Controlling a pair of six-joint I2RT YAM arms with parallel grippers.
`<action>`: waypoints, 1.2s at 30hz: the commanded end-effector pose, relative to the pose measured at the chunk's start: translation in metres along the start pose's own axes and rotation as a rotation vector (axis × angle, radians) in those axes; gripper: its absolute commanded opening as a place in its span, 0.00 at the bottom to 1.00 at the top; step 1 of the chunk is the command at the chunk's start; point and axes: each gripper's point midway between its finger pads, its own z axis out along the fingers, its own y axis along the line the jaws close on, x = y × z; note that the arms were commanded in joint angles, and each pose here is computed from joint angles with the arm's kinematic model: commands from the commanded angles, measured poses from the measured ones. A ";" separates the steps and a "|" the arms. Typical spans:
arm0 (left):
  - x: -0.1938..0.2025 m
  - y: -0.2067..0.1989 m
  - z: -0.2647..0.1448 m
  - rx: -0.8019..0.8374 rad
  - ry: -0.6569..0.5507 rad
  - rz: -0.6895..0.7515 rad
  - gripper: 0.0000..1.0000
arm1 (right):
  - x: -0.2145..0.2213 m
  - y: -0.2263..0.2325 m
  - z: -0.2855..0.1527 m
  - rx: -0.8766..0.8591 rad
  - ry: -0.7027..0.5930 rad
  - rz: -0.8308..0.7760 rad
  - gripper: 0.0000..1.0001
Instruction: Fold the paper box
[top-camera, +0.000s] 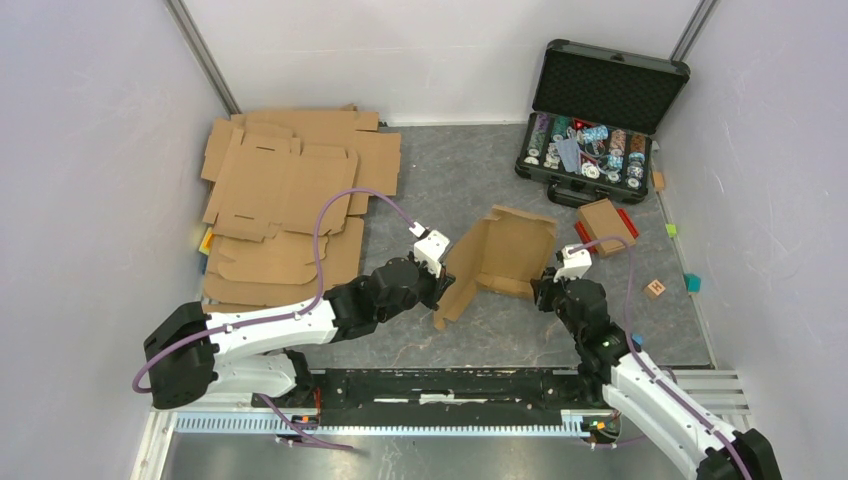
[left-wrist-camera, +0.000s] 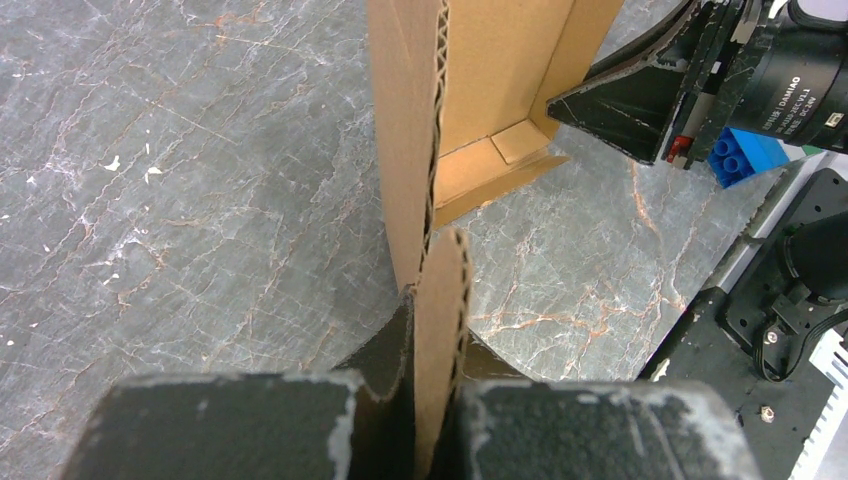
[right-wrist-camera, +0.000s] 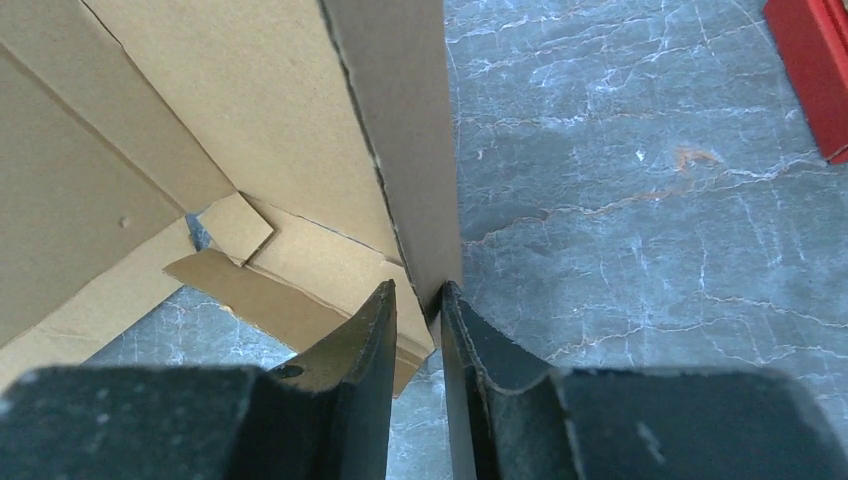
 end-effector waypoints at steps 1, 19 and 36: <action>0.001 -0.006 -0.001 0.013 0.017 -0.014 0.03 | -0.007 0.015 0.003 -0.082 -0.060 0.044 0.28; 0.000 -0.011 0.003 0.028 0.027 -0.004 0.03 | 0.005 0.037 0.004 -0.233 -0.004 -0.076 0.55; -0.002 -0.028 0.008 0.105 0.036 -0.044 0.04 | 0.014 0.052 0.004 -0.317 0.047 -0.118 0.82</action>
